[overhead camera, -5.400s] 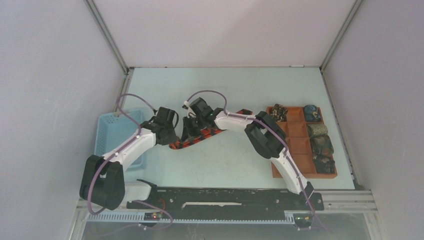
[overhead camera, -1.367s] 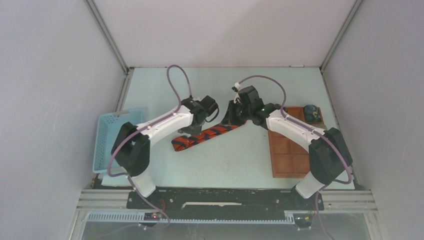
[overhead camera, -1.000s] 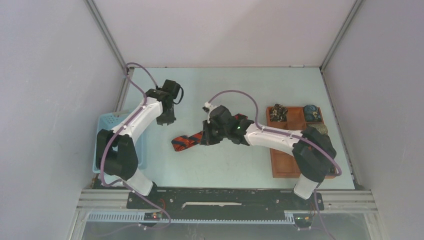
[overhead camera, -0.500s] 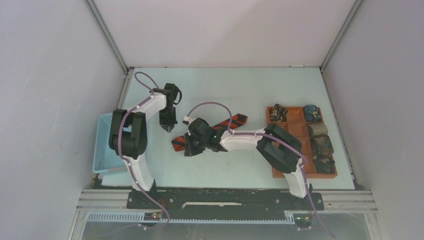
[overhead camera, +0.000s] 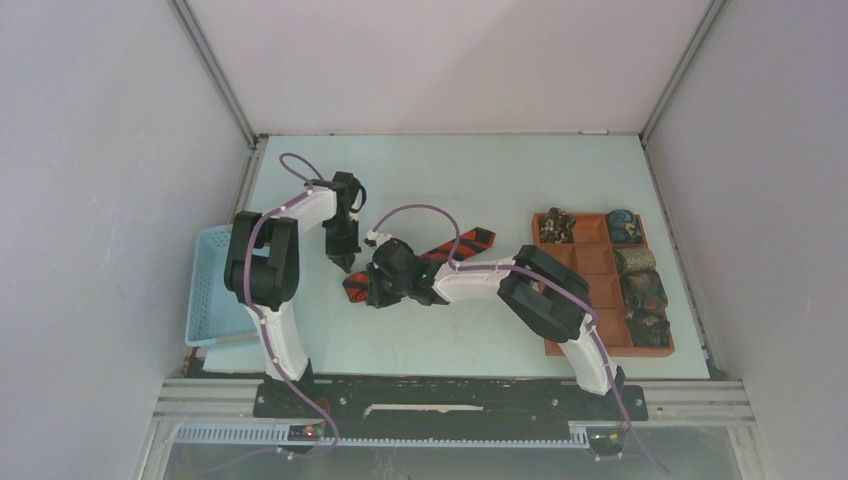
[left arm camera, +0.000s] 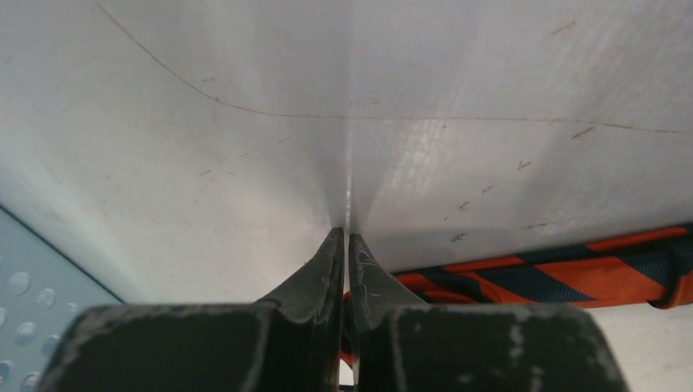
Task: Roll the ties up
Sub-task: Roll the tie at the center of the board.
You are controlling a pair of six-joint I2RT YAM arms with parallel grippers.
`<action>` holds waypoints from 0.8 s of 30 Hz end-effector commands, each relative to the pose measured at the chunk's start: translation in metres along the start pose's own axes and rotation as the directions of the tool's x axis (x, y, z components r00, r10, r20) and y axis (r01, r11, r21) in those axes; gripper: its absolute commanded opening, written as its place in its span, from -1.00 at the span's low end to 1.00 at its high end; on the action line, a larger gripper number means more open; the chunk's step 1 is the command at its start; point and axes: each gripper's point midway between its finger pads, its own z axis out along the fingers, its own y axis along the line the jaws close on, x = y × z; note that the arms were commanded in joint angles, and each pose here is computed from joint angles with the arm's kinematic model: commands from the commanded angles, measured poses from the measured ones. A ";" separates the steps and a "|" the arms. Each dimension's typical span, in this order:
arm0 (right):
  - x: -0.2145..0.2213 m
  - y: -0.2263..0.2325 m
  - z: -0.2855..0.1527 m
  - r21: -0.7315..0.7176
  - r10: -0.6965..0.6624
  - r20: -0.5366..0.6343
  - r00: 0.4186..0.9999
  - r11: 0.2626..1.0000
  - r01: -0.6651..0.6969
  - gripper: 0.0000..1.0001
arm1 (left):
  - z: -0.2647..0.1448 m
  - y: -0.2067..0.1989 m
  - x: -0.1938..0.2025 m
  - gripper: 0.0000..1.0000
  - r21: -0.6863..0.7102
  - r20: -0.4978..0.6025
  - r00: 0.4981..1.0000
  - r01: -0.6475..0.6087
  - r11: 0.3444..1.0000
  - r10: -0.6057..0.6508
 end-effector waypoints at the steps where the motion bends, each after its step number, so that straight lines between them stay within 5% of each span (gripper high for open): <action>1: -0.026 0.011 0.007 0.000 -0.038 0.112 0.993 0.999 0.038 -1.00 | 0.002 -0.008 0.011 -0.80 0.052 -0.032 0.999 -0.030 0.998 0.031; 13: -0.035 0.010 0.014 0.040 -0.041 0.191 0.981 0.999 0.034 -1.00 | 0.002 -0.023 0.040 -0.82 0.106 -0.066 0.995 -0.061 0.992 0.069; 24: -0.034 0.016 0.009 0.036 -0.047 0.185 0.982 0.999 0.041 -1.00 | -0.009 -0.018 0.028 -0.83 0.029 -0.014 0.997 -0.073 0.997 0.074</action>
